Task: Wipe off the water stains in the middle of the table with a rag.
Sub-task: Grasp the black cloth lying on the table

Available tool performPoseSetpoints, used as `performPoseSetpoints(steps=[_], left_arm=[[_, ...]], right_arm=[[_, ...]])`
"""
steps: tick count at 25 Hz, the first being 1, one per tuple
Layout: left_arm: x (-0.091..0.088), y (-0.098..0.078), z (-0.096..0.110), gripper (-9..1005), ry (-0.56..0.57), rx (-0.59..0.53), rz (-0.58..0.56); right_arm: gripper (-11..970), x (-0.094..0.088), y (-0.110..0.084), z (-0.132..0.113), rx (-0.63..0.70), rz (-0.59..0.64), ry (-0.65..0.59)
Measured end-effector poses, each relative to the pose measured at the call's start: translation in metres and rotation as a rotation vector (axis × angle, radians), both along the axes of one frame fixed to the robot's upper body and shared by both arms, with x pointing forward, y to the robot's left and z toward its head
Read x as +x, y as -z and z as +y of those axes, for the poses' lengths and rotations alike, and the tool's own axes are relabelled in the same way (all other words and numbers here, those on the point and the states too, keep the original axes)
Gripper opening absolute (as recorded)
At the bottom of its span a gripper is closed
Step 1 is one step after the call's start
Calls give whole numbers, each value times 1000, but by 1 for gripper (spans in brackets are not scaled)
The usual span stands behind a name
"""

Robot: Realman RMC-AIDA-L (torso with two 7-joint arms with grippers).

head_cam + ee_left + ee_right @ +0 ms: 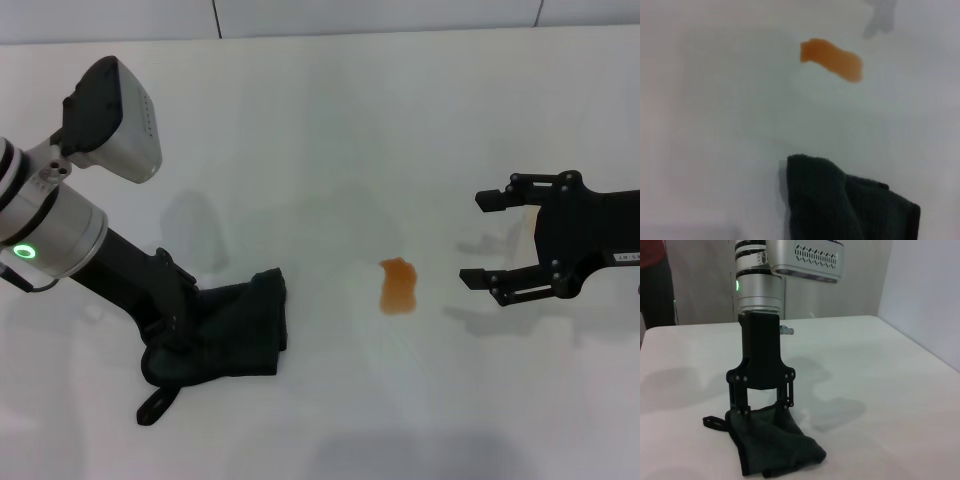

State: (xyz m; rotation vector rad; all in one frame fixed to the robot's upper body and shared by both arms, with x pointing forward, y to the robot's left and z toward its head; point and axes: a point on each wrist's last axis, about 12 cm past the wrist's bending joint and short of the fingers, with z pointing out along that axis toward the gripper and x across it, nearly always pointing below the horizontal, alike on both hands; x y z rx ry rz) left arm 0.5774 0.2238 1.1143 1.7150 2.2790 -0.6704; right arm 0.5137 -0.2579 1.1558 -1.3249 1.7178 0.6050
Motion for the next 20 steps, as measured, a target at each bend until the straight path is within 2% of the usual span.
performPoseSetpoints(steps=[6, 11, 20], left_arm=[[1, 1, 1, 622, -12, 6, -9], [3, 1, 0, 439, -21, 8, -13], [2, 4, -2, 441, -15, 14, -8]], right_arm=[[856, 0, 0, 0, 0, -1, 1], [856, 0, 0, 0, 0, -1, 0], [856, 0, 0, 1, 1, -2, -2]])
